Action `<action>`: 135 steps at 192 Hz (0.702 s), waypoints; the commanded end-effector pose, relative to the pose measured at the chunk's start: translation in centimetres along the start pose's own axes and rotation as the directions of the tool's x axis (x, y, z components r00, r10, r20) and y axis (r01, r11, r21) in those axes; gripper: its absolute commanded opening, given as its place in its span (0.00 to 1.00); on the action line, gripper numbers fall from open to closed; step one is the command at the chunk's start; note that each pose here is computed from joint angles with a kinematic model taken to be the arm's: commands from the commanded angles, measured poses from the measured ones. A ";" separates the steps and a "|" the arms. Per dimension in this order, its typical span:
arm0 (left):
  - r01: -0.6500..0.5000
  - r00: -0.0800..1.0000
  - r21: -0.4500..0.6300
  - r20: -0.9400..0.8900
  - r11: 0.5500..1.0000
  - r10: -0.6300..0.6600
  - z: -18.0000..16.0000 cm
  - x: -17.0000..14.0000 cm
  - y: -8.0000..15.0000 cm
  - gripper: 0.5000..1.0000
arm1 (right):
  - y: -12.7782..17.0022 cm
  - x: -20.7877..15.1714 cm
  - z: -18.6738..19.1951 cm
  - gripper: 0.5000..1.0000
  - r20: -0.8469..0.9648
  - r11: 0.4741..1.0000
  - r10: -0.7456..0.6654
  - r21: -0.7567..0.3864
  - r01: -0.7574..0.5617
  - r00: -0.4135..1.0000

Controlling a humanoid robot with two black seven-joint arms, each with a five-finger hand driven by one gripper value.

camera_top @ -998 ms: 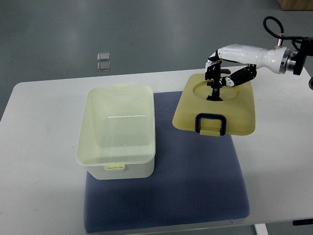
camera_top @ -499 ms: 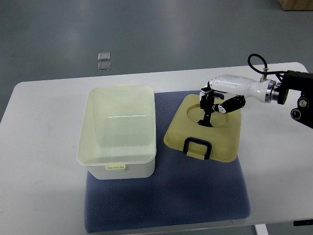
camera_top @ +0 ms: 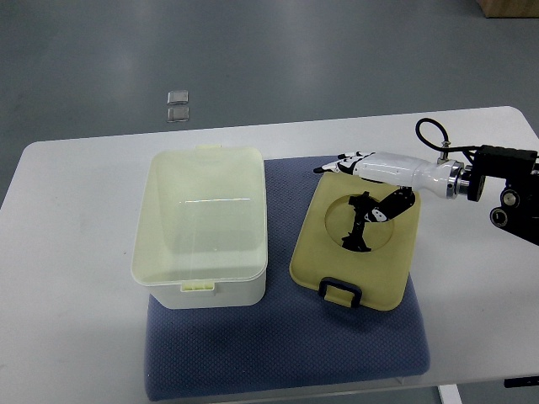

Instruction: Open white storage box with right hand

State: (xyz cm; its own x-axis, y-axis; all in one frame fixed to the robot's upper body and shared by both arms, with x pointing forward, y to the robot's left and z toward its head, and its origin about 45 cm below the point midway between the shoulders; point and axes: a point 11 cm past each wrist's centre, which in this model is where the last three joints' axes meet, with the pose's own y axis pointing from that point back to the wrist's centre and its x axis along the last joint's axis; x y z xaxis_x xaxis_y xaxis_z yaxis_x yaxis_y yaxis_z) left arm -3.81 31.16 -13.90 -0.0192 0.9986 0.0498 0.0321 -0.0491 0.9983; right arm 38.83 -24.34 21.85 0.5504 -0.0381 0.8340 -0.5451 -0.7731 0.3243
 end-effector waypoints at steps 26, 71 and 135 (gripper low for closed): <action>0.000 1.000 0.000 -0.001 1.000 0.000 0.0 0.0 0.0 1.00 | 1.3 3.7 -0.3 0.91 0.027 0.998 -0.055 0.005 0.055 0.998; 0.000 1.000 0.000 -0.001 1.000 0.000 0.0 0.0 0.0 1.00 | 1.8 7.8 -1.7 0.91 0.165 0.997 0.016 0.071 -0.028 0.986; 0.002 1.000 0.000 -0.002 1.000 -0.002 0.0 0.0 0.0 1.00 | 1.7 15.9 -2.7 0.91 0.484 0.910 0.327 0.069 -0.408 0.812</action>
State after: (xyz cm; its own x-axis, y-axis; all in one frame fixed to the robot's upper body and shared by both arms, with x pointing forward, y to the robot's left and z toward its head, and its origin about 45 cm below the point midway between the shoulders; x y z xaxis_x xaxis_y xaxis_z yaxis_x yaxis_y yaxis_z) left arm -3.78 31.14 -13.90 -0.0211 0.9986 0.0485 0.0315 -0.0478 0.9984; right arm 43.41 -24.17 35.14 0.5777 -0.3886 0.7178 -0.5962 -0.8015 0.0459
